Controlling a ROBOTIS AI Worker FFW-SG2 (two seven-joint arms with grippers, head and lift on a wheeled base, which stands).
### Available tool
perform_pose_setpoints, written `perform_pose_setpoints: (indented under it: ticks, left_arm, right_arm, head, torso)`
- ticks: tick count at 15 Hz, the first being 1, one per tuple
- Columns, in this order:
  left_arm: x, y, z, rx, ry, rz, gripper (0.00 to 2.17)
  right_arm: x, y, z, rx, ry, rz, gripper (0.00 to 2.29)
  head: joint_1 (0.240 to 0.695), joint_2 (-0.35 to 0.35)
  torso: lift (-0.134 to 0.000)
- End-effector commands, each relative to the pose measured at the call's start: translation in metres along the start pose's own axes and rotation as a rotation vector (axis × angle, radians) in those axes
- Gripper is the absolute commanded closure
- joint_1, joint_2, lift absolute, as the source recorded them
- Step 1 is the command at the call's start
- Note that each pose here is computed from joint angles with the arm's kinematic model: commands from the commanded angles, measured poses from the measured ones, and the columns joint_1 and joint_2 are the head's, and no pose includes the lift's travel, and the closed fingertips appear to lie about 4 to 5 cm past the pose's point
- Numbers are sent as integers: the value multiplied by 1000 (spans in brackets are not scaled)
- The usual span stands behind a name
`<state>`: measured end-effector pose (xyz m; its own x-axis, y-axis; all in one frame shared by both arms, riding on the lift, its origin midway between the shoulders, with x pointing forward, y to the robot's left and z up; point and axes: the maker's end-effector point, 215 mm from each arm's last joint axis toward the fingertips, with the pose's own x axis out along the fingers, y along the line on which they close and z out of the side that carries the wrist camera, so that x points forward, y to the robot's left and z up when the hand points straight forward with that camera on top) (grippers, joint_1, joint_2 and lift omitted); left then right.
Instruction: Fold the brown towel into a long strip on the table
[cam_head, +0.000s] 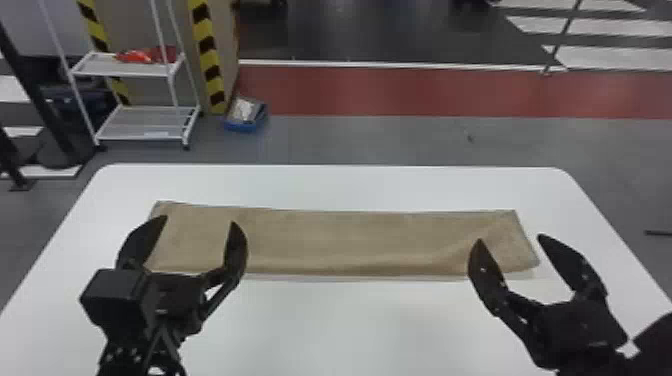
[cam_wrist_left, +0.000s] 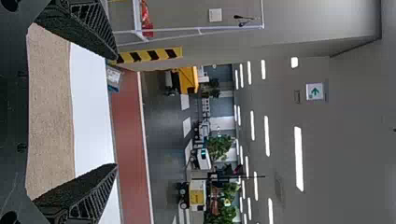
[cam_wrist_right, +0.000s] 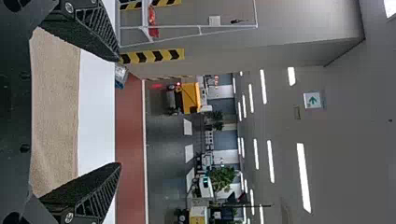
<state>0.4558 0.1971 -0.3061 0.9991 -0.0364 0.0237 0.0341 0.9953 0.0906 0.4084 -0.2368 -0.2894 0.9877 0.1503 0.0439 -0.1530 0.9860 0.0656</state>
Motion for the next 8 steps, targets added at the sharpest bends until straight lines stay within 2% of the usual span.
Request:
perform_pose_setpoints:
  ticks: [1,8]
  left_arm:
    - [0,0,-1,0,2,0,63]
    - [0,3,-3,3,3,5,63]
  right_arm:
    - [-2,-1,6,-4,-23,-7,90]
    - [-3,-1,7,-1,-27,-8,90]
  head:
    - [695,-51]
    - [695,-52]
  torso:
    - [-110]
    - [-110]
